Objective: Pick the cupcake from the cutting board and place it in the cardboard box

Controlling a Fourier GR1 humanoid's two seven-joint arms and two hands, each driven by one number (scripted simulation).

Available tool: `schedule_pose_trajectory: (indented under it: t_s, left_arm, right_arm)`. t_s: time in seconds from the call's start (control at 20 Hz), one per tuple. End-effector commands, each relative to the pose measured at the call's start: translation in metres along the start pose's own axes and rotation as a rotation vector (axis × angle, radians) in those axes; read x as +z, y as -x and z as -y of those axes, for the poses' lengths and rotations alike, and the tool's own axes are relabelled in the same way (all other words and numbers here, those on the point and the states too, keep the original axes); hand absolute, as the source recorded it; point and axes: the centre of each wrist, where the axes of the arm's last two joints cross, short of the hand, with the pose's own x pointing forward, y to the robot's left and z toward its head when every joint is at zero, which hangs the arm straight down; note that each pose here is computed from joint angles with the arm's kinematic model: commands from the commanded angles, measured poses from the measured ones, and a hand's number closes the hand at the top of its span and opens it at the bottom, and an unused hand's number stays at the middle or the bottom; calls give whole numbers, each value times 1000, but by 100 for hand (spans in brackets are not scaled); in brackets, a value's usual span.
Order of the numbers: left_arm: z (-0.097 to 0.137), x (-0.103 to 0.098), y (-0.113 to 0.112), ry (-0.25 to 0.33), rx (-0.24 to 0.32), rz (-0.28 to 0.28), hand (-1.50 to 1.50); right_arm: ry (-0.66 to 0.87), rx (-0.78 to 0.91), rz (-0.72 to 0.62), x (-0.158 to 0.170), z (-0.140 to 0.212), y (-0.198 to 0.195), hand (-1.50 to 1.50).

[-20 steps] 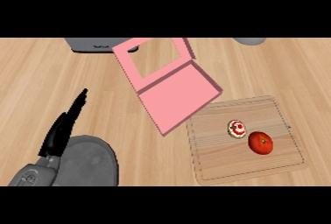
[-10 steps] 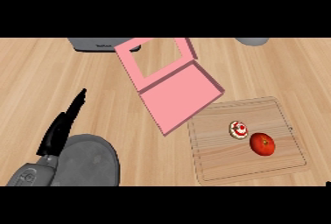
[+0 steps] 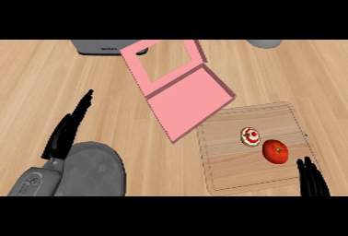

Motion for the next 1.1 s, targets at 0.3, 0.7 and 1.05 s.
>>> schedule_pose_trajectory:
  t_s: [0.3,0.7,1.05]
  left_arm:
    - [9,-6,1,-5,-3,1,0]
    - [7,2,2,-2,-19,-15,0]
    - [9,-11,11,-4,-15,3,0]
  right_arm:
    - [60,46,46,-46,-15,1,-150]
    - [-10,85,23,-58,-46,-3,-150]
    - [15,90,3,-79,-49,-13,-150]
